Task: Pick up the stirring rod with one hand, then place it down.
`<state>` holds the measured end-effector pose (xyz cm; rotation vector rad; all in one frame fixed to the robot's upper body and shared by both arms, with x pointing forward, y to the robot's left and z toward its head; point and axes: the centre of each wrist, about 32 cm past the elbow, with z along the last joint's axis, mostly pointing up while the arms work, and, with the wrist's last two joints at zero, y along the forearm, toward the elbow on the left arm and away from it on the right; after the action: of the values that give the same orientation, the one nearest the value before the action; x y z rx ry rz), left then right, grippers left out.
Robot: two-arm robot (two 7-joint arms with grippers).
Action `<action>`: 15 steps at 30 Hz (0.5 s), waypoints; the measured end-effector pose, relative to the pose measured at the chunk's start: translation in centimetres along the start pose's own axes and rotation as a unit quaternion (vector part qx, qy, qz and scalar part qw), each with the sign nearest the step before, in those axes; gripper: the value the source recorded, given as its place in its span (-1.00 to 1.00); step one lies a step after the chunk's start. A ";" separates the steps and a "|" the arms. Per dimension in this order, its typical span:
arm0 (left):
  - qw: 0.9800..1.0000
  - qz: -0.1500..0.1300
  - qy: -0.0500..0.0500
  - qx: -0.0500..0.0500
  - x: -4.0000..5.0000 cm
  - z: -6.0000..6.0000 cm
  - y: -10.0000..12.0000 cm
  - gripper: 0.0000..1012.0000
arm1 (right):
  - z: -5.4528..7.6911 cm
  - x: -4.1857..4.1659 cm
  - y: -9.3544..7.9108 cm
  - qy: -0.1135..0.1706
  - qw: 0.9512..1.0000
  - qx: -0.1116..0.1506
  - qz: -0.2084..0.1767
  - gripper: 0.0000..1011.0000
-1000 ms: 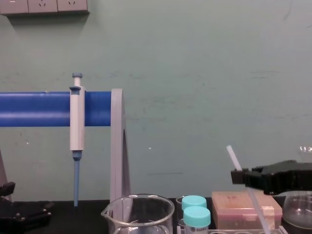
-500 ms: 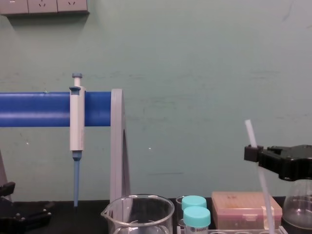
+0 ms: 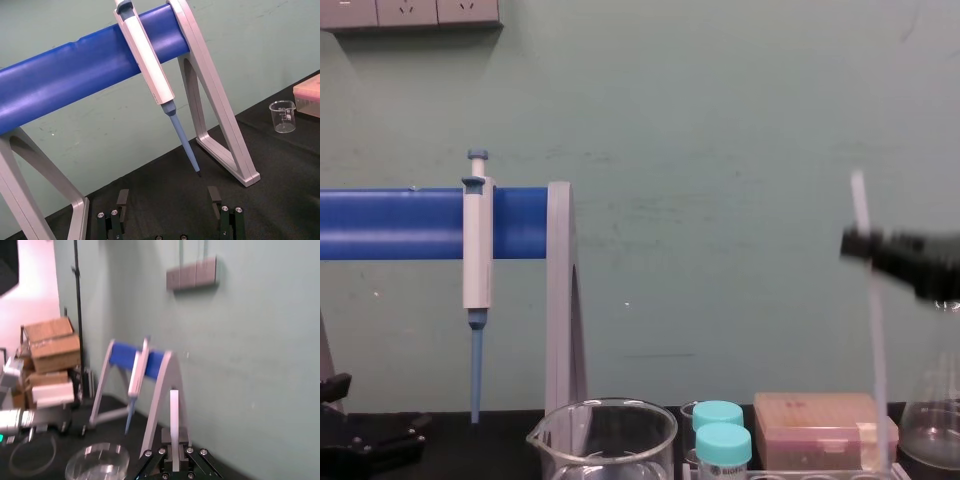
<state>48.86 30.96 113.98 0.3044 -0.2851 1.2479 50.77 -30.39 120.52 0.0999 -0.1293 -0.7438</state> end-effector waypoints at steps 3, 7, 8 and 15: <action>1.000 0.000 0.000 0.000 0.00 0.0 0.0 0.98 | 1.7 0.73 0.9 -0.011 0.999 0.038 -0.002 -0.87; 1.000 0.000 0.000 0.000 0.00 0.0 0.0 0.98 | 3.2 1.46 1.9 -0.013 0.997 0.077 -0.009 -0.87; 1.000 0.000 0.000 0.000 0.00 0.0 0.0 0.98 | 3.4 1.58 2.1 -0.013 0.997 0.082 -0.010 -0.87; 1.000 0.000 0.000 0.000 0.00 0.0 0.0 0.98 | 4.7 2.51 3.6 -0.018 0.993 0.112 -0.020 -0.87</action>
<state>48.86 30.97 113.98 0.3044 -0.2851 1.2479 54.28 -29.68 125.80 0.3046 -0.2460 -0.7699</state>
